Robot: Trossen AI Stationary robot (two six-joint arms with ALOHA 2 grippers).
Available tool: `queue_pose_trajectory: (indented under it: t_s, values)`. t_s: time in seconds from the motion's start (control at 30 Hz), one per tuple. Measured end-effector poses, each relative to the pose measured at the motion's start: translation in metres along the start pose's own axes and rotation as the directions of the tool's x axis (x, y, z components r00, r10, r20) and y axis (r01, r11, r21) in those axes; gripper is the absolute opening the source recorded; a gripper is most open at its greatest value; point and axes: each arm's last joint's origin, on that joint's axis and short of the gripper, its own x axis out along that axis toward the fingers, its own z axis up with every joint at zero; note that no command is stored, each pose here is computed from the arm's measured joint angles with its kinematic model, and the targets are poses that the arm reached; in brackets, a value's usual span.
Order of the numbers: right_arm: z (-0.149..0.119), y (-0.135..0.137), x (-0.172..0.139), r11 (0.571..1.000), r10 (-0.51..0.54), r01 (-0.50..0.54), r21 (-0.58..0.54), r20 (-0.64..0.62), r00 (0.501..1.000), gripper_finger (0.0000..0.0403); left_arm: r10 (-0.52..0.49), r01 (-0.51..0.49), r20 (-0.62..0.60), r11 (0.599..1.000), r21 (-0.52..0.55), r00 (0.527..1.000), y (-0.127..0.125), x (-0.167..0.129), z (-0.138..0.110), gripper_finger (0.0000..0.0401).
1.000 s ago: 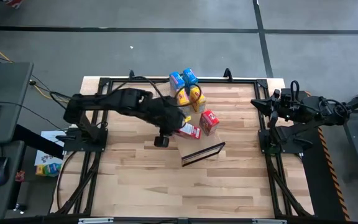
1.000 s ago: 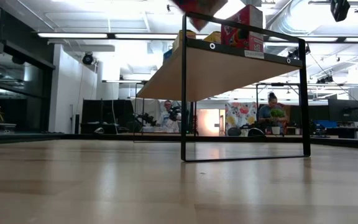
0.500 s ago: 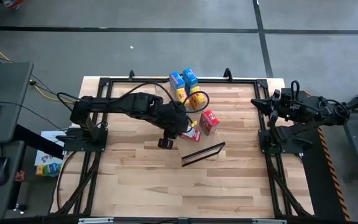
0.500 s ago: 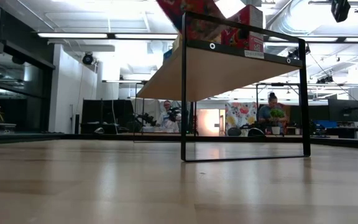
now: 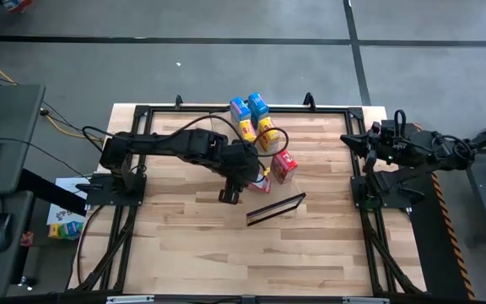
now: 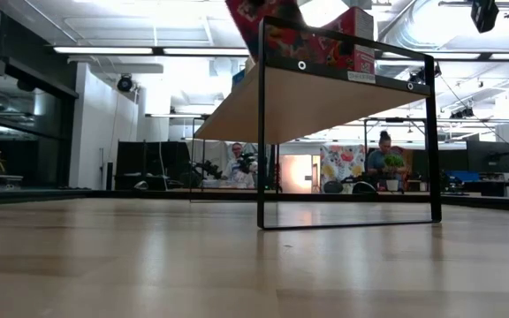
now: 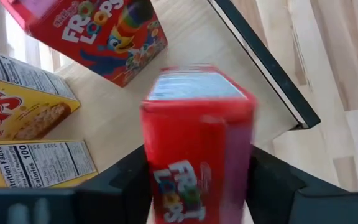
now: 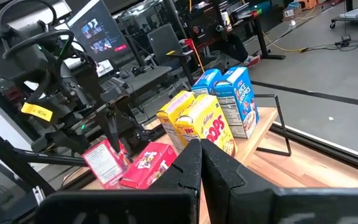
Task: Stack cereal on shelf
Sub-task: Put the red cereal box on the shelf
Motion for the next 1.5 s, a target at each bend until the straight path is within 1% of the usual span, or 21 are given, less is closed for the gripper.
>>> queue_pose_trajectory:
  t_s: [0.27, 0.43, 0.7, 0.9, 0.97, 1.03, 1.07, 1.13, 1.2, 1.23, 1.27, 1.37, 1.5]
  values:
    - [-0.001, 0.000, 0.000, 1.000, -0.003, 0.003, -0.004, -0.007, 1.000, 0.0000, 0.003, -0.003, 0.002, 1.000, -0.006, 1.000, 0.000, 0.000, 0.000, 0.0256]
    - [-0.001, 0.000, 0.000, 1.000, -0.003, 0.003, -0.004, -0.007, 1.000, 0.0000, 0.013, -0.013, 0.057, 1.000, -0.007, 0.998, 0.001, -0.003, 0.005, 0.0280]
    - [-0.001, 0.000, 0.000, 1.000, -0.006, 0.006, -0.003, -0.005, 1.000, 0.0000, 0.050, -0.049, 0.085, 0.999, -0.013, 0.995, 0.008, -0.018, 0.001, 0.0284]
    - [-0.001, -0.001, 0.000, 1.000, -0.015, 0.015, -0.004, 0.000, 1.000, 0.0000, 0.089, -0.079, 0.133, 0.994, -0.074, 0.987, 0.012, -0.049, -0.007, 0.0279]
    - [-0.001, -0.001, 0.000, 1.000, -0.024, 0.024, -0.004, 0.004, 1.000, 0.0000, 0.128, -0.116, 0.125, 0.988, -0.100, 0.984, 0.012, -0.058, -0.012, 0.0262]
    - [-0.001, -0.001, 0.000, 1.000, -0.029, 0.029, -0.005, 0.006, 1.000, 0.0000, 0.177, -0.164, 0.098, 0.978, -0.132, 0.979, 0.011, -0.059, -0.018, 0.0227]
    - [-0.001, -0.001, 0.000, 1.000, -0.030, 0.030, -0.006, 0.004, 1.000, 0.0000, 0.189, -0.176, 0.078, 0.973, -0.148, 0.979, 0.009, -0.056, -0.022, 0.0202]
    - [-0.001, -0.001, 0.000, 0.999, -0.037, 0.037, -0.006, 0.008, 0.999, 0.0000, 0.199, -0.183, 0.066, 0.964, -0.195, 0.978, 0.007, -0.046, -0.031, 0.0139]
    - [-0.001, -0.001, 0.000, 0.999, -0.040, 0.040, -0.006, 0.010, 0.999, 0.0000, 0.200, -0.174, 0.083, 0.952, -0.252, 0.976, 0.004, -0.034, -0.041, 0.0064]
    - [-0.001, -0.001, 0.000, 0.999, -0.040, 0.040, -0.006, 0.009, 0.999, 0.0000, 0.199, -0.165, 0.099, 0.945, -0.281, 0.975, 0.001, -0.029, -0.047, 0.0034]
    - [-0.001, -0.001, 0.000, 0.999, -0.040, 0.040, -0.006, 0.009, 0.999, 0.0000, 0.201, -0.155, 0.120, 0.936, -0.315, 0.972, -0.003, -0.023, -0.053, 0.0018]
    - [-0.001, -0.002, 0.000, 0.999, -0.036, 0.036, -0.011, 0.001, 0.999, 0.0000, 0.217, -0.119, 0.195, 0.899, -0.421, 0.956, -0.012, -0.009, -0.070, 0.0016]
    - [-0.002, -0.002, 0.000, 0.999, -0.042, 0.042, -0.014, 0.000, 0.999, 0.0000, 0.247, -0.036, 0.337, 0.849, -0.526, 0.909, -0.020, 0.007, -0.080, 0.0002]
